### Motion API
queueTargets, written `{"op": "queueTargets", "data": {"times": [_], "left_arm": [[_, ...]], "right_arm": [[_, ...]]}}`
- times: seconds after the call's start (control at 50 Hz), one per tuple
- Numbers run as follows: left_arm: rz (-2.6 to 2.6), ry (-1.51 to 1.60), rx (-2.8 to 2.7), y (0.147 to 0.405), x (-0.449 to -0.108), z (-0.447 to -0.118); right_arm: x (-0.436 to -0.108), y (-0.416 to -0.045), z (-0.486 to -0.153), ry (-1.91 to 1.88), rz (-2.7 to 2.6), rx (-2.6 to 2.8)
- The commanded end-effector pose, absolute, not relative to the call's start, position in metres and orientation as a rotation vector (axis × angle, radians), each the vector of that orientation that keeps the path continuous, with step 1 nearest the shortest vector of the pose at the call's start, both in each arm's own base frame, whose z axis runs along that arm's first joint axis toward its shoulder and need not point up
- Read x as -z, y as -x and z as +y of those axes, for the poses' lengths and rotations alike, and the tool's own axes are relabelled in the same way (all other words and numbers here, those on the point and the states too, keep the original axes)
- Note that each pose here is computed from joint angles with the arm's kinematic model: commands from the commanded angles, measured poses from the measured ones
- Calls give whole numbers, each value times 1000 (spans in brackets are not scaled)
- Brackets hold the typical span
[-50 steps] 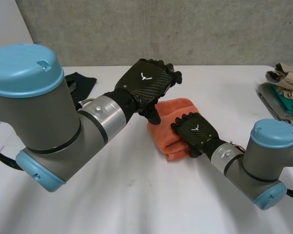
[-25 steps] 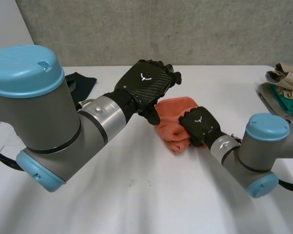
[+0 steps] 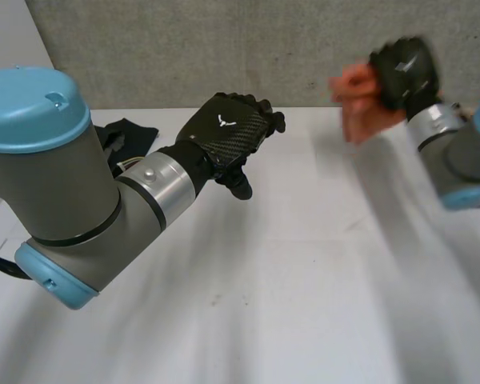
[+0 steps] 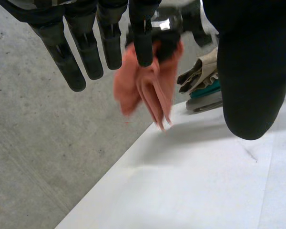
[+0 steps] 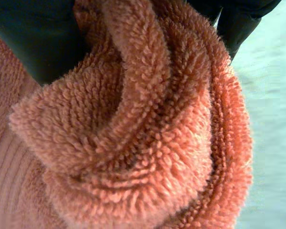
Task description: Fold the laundry.
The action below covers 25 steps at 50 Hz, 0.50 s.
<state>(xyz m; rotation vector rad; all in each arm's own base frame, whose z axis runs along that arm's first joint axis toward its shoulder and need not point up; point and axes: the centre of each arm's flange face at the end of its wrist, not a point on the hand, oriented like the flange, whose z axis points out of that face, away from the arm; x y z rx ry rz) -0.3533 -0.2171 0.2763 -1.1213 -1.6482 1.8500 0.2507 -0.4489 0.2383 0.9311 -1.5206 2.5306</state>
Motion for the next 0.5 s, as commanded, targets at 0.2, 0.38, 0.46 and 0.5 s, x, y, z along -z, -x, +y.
{"op": "queueTargets", "data": {"times": [0.2, 0.38, 0.46, 0.5], "left_arm": [[-1636, 1123, -1848, 354, -279, -213], [-1651, 1129, -1828, 354, -273, -211], [-1658, 1133, -1818, 354, -270, -209], [-1662, 1134, -1813, 354, -269, -209]], "right_arm": [[-273, -66, -538, -626, -1300, -2583], [-171, 12, -544, -687, -1554, -2617], [-142, 23, -537, -684, -1628, -2624], [-135, 26, -533, -681, -1645, -2620]]}}
